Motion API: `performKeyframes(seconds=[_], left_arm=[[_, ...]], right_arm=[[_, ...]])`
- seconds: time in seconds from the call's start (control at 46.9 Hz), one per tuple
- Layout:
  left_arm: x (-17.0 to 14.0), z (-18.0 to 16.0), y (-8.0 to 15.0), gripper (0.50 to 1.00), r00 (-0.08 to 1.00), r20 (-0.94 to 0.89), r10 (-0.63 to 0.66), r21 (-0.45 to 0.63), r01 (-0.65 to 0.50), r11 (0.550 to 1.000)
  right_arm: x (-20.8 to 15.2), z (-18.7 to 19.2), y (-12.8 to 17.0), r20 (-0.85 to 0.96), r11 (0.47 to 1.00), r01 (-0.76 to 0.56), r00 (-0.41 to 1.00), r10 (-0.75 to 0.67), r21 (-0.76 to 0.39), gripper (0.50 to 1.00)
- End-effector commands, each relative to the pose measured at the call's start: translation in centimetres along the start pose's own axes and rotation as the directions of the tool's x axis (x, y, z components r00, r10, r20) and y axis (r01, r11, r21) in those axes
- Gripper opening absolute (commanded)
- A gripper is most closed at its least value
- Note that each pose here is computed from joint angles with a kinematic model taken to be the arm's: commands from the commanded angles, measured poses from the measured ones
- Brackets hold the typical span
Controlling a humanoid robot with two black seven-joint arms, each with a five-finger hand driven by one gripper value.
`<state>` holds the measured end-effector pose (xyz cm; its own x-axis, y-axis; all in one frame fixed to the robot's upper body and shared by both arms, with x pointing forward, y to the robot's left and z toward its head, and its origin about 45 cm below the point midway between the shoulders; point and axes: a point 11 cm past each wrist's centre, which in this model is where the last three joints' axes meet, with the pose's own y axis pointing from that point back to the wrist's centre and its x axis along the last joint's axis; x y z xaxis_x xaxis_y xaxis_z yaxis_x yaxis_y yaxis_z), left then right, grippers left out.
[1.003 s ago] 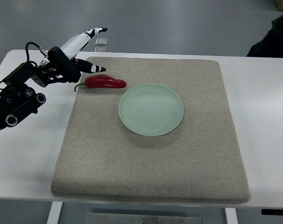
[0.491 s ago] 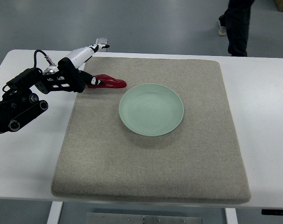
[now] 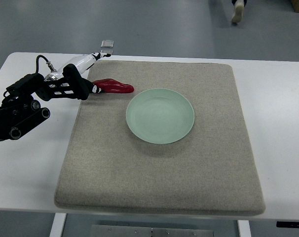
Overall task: Place red pepper on plate with left hand
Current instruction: 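Close the left hand's fingers around the red pepper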
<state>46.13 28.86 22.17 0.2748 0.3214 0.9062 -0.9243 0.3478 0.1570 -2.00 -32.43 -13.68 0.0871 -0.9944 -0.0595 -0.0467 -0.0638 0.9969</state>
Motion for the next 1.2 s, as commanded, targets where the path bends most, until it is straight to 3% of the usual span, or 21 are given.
performKeyframes(seconds=[0.0, 0.427, 1.174], left_arm=[[-0.2, 0.1, 0.0, 0.9, 1.0, 0.004, -0.004, -0.001, 0.004, 1.0], [-1.0, 0.2, -0.2, 0.823, 0.999, 0.015, -0.028, 0.017, 0.028, 0.999], [-1.8, 0.9, -0.7, 0.782, 0.999, 0.013, -0.041, 0.009, 0.041, 0.999]], right_arm=[[0.0, -0.1, 0.0, 0.0, 1.0, 0.0, 1.0, 0.0, 0.001, 0.932], [0.0, 0.0, 0.0, 0.0, 1.0, 0.0, 1.0, 0.0, 0.0, 0.932], [0.0, -0.1, 0.0, 0.0, 1.0, 0.0, 1.0, 0.0, 0.001, 0.932]])
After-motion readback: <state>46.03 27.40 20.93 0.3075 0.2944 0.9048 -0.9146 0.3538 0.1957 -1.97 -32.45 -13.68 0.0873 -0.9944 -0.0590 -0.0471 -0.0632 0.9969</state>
